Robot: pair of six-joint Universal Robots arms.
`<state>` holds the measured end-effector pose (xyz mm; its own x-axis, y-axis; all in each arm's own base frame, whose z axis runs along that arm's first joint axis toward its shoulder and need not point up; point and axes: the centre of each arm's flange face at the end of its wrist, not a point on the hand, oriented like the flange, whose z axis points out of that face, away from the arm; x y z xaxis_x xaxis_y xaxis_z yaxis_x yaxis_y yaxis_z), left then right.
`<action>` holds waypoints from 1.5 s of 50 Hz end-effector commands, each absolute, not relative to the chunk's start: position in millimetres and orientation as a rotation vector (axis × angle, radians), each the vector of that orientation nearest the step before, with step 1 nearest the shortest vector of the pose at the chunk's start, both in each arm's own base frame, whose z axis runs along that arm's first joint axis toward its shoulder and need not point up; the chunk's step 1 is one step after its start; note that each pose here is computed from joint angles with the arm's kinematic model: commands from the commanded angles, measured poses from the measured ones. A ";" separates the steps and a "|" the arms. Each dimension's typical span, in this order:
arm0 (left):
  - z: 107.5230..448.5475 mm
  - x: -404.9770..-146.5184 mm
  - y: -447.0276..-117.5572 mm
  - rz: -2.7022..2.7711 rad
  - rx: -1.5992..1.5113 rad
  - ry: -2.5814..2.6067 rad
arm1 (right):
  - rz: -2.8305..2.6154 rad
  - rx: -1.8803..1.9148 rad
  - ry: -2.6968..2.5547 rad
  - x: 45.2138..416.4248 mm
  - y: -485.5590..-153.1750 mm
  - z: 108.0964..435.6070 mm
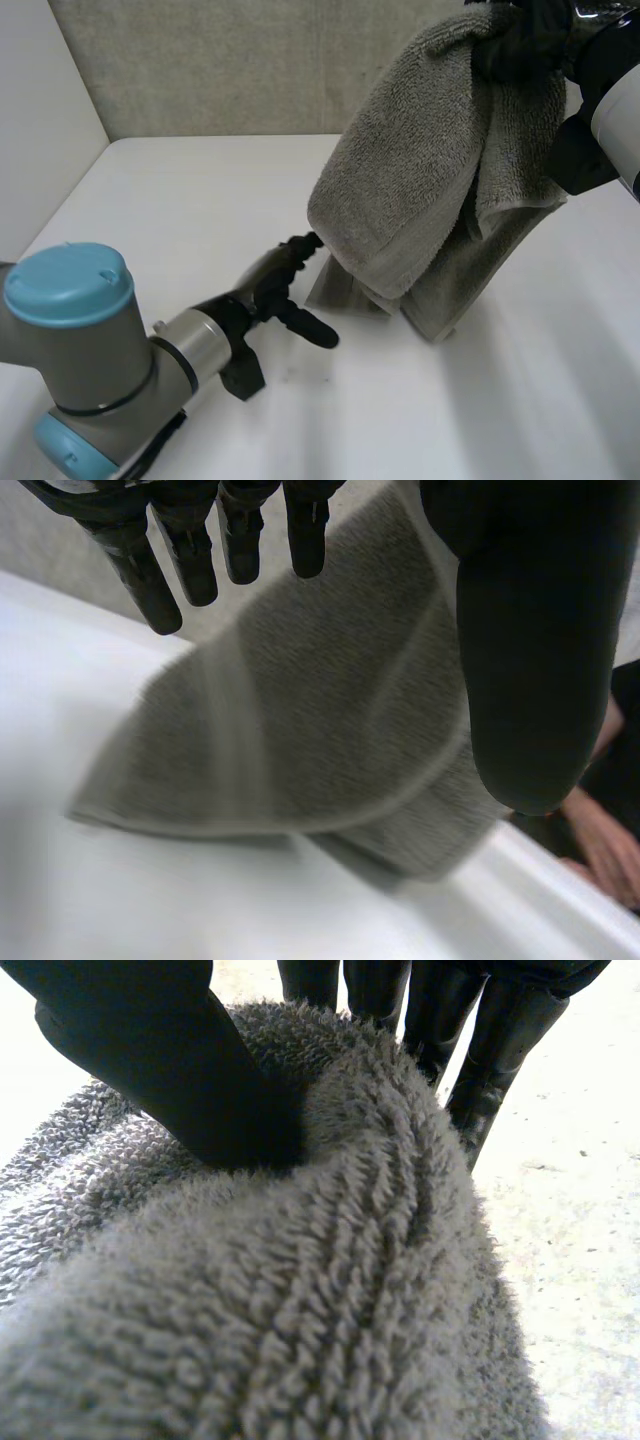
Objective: Fold the laundry
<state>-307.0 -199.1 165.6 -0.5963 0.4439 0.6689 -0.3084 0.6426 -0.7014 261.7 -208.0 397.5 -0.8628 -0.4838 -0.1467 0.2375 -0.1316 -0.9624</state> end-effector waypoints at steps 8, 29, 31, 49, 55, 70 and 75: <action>167.1 -344.5 -184.5 0.932 0.065 -1.821 | -1.965 -0.267 1.695 268.3 -194.6 387.1; 159.1 -390.4 -211.5 1.075 0.280 -1.727 | -1.927 -0.270 1.692 267.8 -163.0 383.4; 156.3 -389.1 -214.6 1.112 0.285 -1.738 | -1.932 -0.267 1.686 266.5 -161.9 385.1; 266.1 -300.2 -264.2 1.794 -0.012 -1.695 | -2.021 -0.251 1.739 244.2 -201.8 383.3; 296.9 -280.8 -247.5 1.942 -0.234 -1.641 | -1.823 -0.346 1.952 246.7 -271.4 320.1; 163.3 -307.1 -188.3 1.643 -0.776 -2.006 | -1.629 -0.520 2.329 269.0 -347.1 199.4; 142.4 -310.1 -182.6 1.562 -0.810 -2.053 | -1.660 -0.600 2.373 277.2 -340.0 193.2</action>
